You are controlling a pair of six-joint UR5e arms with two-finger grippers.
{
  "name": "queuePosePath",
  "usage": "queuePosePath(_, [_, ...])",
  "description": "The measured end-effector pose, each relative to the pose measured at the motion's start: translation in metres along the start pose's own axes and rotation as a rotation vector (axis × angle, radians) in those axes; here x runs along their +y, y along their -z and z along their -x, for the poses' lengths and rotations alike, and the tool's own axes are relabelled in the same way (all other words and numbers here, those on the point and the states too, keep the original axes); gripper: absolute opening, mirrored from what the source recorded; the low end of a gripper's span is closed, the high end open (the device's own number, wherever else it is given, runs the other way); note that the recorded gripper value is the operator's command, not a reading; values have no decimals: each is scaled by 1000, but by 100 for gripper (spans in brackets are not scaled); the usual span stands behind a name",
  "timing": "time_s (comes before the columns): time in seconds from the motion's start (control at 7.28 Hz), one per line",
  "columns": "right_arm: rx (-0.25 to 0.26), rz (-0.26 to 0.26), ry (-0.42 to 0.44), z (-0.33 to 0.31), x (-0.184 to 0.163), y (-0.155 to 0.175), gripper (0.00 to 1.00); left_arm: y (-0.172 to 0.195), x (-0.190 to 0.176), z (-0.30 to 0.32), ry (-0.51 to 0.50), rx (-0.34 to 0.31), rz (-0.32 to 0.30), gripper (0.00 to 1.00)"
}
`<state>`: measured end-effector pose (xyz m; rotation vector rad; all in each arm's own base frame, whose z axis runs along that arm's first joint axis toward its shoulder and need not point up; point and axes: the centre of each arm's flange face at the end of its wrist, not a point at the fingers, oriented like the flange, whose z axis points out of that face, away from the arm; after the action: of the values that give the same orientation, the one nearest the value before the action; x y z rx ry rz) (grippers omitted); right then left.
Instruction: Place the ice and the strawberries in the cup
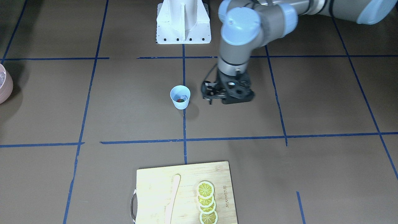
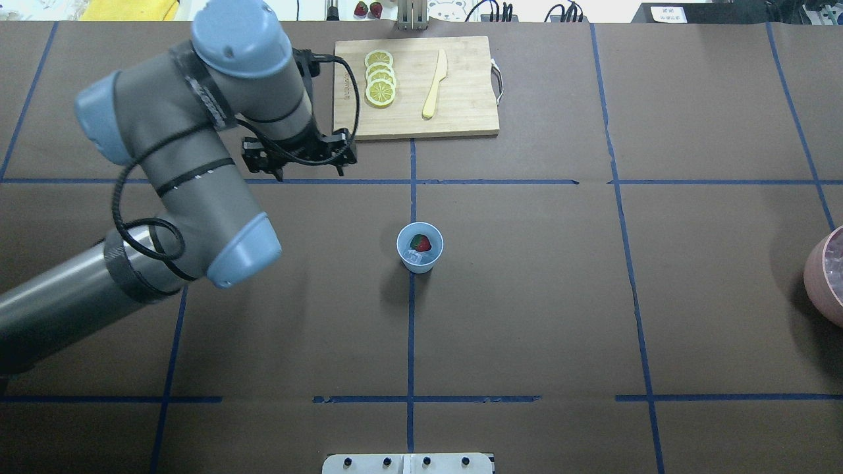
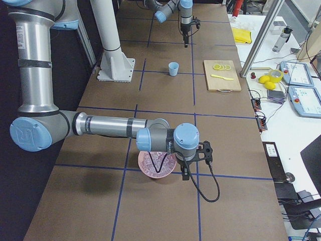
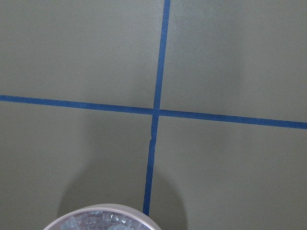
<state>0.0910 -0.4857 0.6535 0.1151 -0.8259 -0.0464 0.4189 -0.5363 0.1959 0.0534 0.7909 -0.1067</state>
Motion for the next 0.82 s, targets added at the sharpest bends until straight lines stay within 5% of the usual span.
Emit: queuePosePath(0.82, [1, -30, 33, -16, 1, -15, 99, 47, -90, 284, -240, -104, 94, 100])
